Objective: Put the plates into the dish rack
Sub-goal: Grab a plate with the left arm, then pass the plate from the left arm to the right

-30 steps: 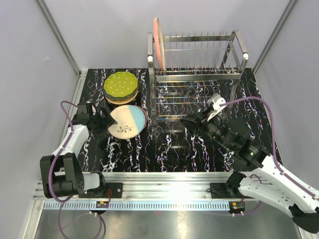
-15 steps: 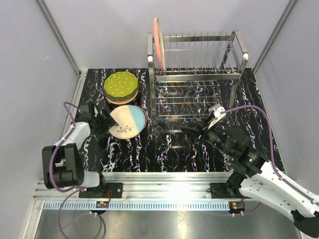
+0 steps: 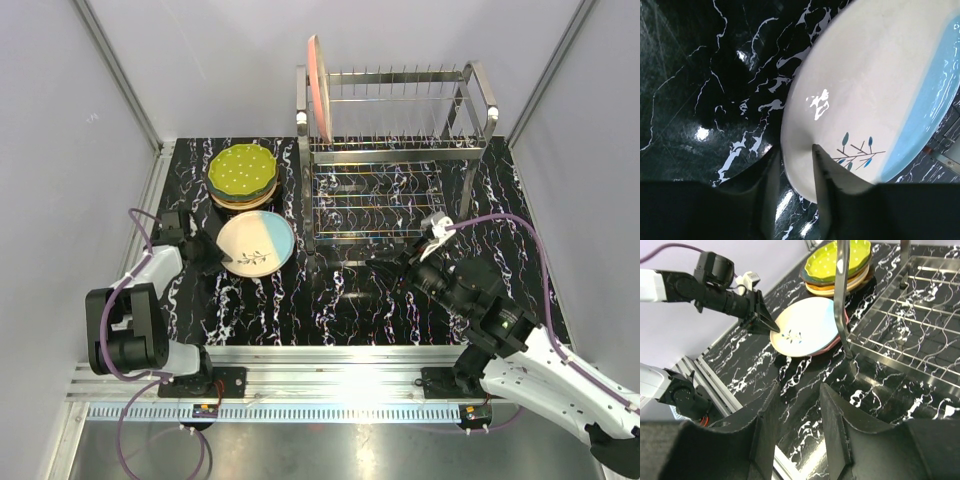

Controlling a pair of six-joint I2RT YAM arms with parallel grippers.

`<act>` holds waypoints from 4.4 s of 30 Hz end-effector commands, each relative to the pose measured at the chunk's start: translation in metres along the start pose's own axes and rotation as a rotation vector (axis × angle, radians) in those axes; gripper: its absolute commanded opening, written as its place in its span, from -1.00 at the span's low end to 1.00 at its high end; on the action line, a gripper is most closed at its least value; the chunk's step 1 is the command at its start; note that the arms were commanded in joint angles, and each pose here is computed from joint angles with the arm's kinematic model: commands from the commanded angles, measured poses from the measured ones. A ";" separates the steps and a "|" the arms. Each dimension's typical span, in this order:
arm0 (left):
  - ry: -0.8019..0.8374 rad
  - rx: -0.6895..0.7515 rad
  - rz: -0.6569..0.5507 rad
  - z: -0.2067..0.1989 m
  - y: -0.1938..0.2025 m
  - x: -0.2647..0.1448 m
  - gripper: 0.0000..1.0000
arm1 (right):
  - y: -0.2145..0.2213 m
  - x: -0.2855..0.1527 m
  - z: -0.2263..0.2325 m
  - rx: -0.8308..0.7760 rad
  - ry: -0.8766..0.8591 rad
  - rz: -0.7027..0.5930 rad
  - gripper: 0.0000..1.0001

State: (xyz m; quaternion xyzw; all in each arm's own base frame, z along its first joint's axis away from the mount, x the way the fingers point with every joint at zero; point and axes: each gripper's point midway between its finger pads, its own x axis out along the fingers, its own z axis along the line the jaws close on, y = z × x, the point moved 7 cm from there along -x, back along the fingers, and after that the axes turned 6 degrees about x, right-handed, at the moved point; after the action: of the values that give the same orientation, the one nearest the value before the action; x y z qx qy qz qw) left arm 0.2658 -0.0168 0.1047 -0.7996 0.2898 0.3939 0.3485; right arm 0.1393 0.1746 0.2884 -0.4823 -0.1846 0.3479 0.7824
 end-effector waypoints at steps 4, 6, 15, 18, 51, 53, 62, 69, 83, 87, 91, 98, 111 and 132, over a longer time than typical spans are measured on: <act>0.030 0.003 -0.019 -0.005 -0.004 -0.002 -0.62 | -0.010 -0.003 0.009 0.011 -0.016 -0.008 -0.16; 0.030 -0.001 -0.018 -0.005 -0.004 -0.003 -0.82 | -0.008 -0.001 0.011 0.020 -0.020 0.005 -0.19; 0.058 0.008 -0.056 -0.011 -0.008 -0.014 -1.00 | 0.009 0.013 0.027 -0.009 -0.024 0.076 -0.23; 0.072 0.027 -0.089 -0.015 -0.011 -0.022 -1.00 | 0.016 0.021 0.035 -0.051 0.006 0.100 -0.16; 0.256 0.153 -0.278 -0.046 -0.022 -0.078 -1.00 | 0.177 0.212 0.113 -0.891 0.118 0.197 0.99; 0.267 0.158 -0.274 -0.047 -0.021 -0.079 -1.00 | 0.183 0.226 0.102 -0.900 0.141 0.208 0.99; 0.296 0.168 -0.268 -0.051 -0.020 -0.080 -1.00 | 0.171 0.273 0.075 -0.934 0.213 0.156 0.99; 0.361 0.184 -0.259 -0.058 -0.018 -0.083 -1.00 | 0.176 0.293 0.061 -0.965 0.231 0.155 0.87; 0.393 0.202 -0.270 -0.061 -0.018 -0.088 -1.00 | 0.173 0.306 0.047 -1.033 0.264 0.105 0.38; 0.397 0.208 -0.271 -0.061 -0.018 -0.089 -1.00 | 0.168 0.309 0.051 -1.037 0.259 0.093 0.15; 0.405 0.214 -0.269 -0.062 -0.018 -0.089 -1.00 | 0.162 0.305 0.056 -1.009 0.246 0.087 -0.03; 0.408 0.211 -0.264 -0.062 -0.017 -0.088 -1.00 | 0.154 0.298 0.064 -1.002 0.222 0.078 -0.51; 0.407 0.223 -0.278 -0.063 -0.019 -0.090 -0.74 | 0.146 0.293 0.087 -1.096 0.210 0.020 -1.00; 0.365 0.252 -0.420 -0.062 -0.025 -0.114 0.47 | 0.128 0.270 0.088 -1.098 0.289 -0.032 -1.00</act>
State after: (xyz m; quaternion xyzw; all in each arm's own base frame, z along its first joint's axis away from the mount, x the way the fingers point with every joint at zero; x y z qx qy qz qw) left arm 0.2490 -0.0310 0.2178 -0.8503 0.2454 0.1500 0.4408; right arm 0.2209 0.4681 0.1289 -0.8879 -0.2307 0.2021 0.3430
